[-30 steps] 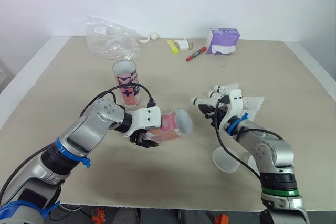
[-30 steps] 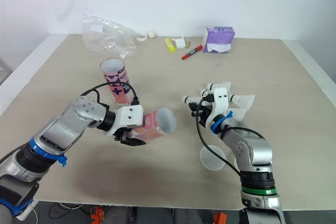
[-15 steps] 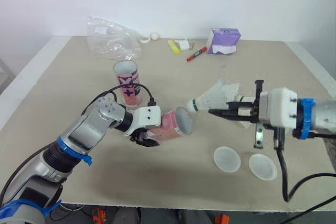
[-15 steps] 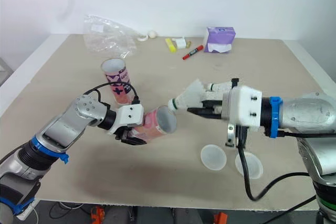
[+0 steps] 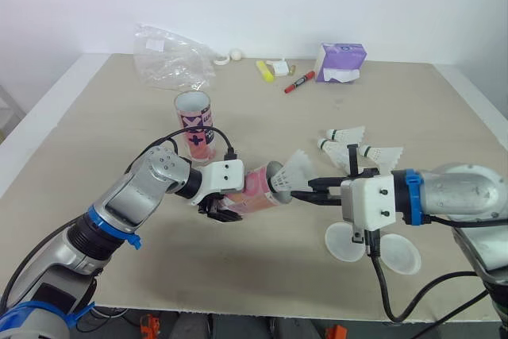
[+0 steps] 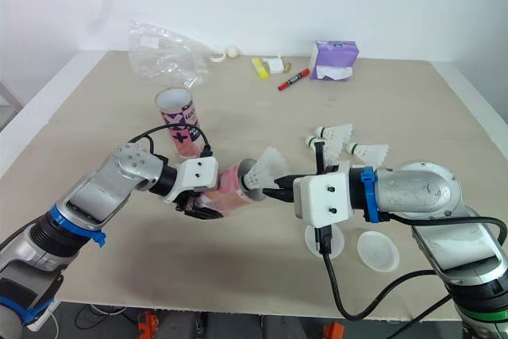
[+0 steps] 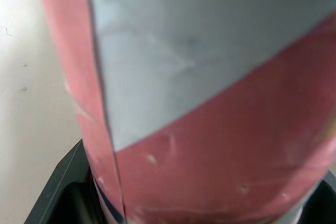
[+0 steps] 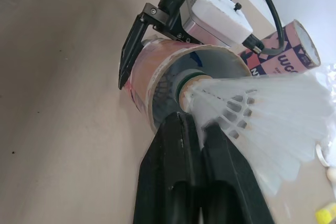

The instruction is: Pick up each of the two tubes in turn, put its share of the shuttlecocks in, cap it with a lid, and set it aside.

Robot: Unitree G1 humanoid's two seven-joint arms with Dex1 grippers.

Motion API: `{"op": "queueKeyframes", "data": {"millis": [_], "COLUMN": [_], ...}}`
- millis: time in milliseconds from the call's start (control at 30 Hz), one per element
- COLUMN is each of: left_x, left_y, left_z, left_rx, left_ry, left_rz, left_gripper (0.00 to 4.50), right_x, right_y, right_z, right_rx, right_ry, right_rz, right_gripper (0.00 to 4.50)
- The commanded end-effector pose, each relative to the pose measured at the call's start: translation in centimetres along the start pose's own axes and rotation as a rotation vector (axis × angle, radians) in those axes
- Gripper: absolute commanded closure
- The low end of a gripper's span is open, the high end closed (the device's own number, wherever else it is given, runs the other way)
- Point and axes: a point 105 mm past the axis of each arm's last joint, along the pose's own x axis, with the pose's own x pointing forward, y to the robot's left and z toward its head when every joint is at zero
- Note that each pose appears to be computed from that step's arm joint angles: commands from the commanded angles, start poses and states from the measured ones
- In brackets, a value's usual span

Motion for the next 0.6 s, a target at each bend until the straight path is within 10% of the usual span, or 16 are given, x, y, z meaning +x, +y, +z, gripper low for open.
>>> {"op": "queueKeyframes", "data": {"millis": [33,200,600], "left_x": [0.2,0.2,0.5], "left_y": [0.1,0.1,-0.3], "left_z": [-1.5,-1.4,-1.5], "left_rx": [-0.037,-0.033,-0.033], "left_ry": [0.055,0.053,0.051], "left_rz": [0.027,0.029,0.017], "left_gripper": [1.36,1.36,1.36], "right_x": [-0.3,-1.4,-11.9], "right_y": [-0.4,-1.3,-1.1], "right_z": [1.3,1.7,-11.1], "right_rx": [-0.035,0.12,0.846], "right_ry": [-0.043,-0.103,0.153], "right_rz": [0.002,-0.096,-0.98], "right_gripper": [2.41,0.02,0.02]}}
